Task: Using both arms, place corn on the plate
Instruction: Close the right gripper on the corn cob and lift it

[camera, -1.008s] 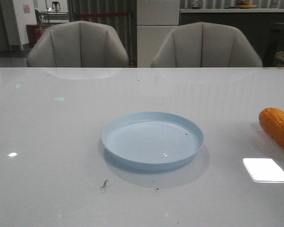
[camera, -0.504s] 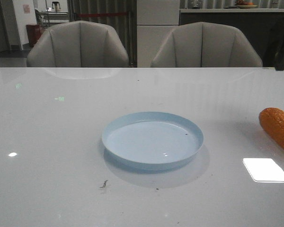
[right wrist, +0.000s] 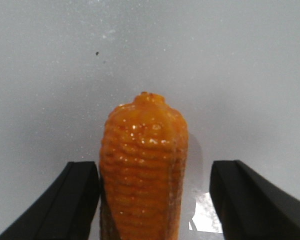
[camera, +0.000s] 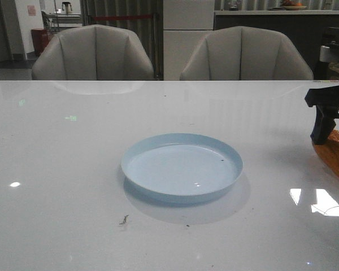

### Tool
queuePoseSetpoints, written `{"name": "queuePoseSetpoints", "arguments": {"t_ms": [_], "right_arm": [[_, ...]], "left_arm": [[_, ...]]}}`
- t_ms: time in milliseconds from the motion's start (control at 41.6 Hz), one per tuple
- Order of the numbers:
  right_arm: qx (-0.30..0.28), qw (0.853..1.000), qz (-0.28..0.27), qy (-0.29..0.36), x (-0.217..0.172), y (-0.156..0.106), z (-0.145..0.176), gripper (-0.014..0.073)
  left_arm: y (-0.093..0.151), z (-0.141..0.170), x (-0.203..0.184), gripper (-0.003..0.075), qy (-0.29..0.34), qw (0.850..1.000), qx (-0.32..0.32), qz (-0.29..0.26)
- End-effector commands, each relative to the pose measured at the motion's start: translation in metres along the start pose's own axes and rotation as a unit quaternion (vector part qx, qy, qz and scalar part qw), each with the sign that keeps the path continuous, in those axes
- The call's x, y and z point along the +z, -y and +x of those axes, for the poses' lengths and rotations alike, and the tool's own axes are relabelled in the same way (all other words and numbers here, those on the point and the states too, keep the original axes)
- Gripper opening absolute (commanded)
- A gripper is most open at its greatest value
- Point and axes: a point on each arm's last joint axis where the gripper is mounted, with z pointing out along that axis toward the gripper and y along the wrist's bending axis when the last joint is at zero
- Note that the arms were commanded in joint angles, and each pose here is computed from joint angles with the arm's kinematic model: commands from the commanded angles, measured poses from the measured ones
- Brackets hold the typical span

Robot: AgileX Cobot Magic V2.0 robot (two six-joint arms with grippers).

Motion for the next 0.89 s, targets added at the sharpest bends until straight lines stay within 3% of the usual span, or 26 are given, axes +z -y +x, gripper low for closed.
{"name": "queuePoseSetpoints", "arguments": {"t_ms": [0, 120, 336, 504, 696, 864], "right_arm": [[0.003, 0.999, -0.002, 0.044, -0.017, 0.000, -0.015, 0.0572], [0.003, 0.999, -0.002, 0.042, -0.015, 0.000, -0.014, 0.0537], [0.003, 0.999, -0.002, 0.046, -0.016, 0.000, -0.016, 0.0302], [-0.015, 0.998, -0.014, 0.061, -0.029, -0.016, -0.033, 0.0263], [-0.070, 0.990, -0.050, 0.114, -0.066, -0.066, -0.068, 0.0263], [-0.168, 0.968, -0.094, 0.159, -0.098, -0.134, -0.077, 0.0263]], "left_arm": [[-0.002, -0.011, -0.013, 0.0260, 0.055, 0.998, -0.010, -0.004], [-0.002, -0.012, -0.013, 0.0260, 0.059, 0.998, -0.010, -0.005], [-0.002, -0.013, -0.013, 0.0260, 0.062, 0.998, -0.010, -0.005], [-0.002, -0.013, -0.013, 0.0260, 0.063, 0.998, -0.010, -0.005], [-0.002, -0.013, -0.013, 0.0260, 0.065, 0.998, -0.010, -0.006], [-0.002, -0.013, -0.013, 0.0260, 0.065, 0.998, -0.010, -0.006]]}}
